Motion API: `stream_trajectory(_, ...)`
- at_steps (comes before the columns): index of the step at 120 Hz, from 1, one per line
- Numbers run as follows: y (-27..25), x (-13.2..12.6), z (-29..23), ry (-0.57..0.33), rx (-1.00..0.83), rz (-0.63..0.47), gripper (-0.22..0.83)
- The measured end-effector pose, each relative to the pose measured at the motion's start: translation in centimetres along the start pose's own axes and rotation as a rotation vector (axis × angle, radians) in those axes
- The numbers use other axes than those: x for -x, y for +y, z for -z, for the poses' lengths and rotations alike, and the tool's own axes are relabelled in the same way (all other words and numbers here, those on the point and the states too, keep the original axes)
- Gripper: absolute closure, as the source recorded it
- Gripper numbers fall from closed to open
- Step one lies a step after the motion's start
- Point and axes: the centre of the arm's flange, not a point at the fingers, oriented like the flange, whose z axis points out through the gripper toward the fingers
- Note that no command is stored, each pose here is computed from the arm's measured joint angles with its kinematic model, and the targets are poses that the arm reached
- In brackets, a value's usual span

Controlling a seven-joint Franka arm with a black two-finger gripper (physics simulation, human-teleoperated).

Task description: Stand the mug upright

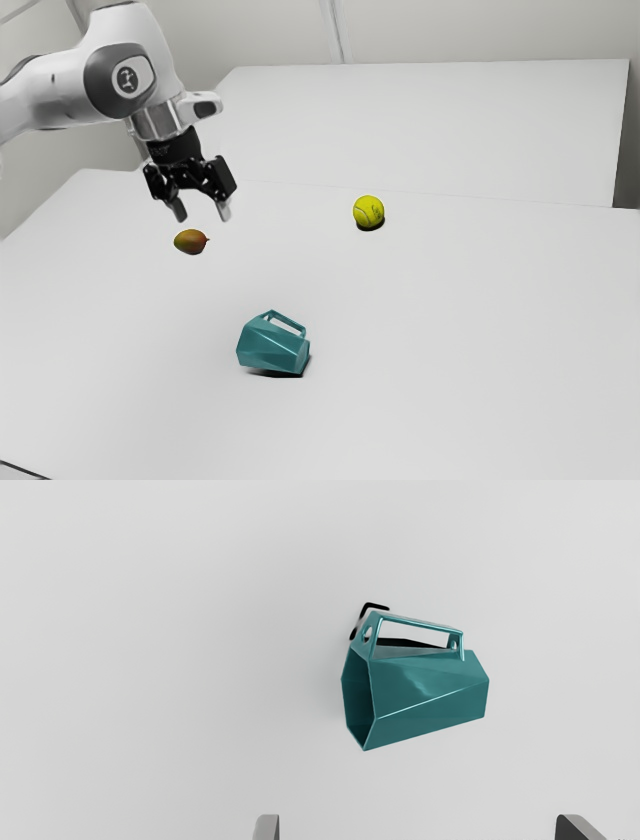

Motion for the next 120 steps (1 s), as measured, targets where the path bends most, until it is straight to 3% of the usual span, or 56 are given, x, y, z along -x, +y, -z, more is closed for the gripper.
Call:
stream_trajectory(52,-7.3,1.7,-12.3,0.035,0.358,-0.060,0.00)
stream_trajectory(120,-9.0,1.6,-22.5,0.056,0.639,-0.237,0.00)
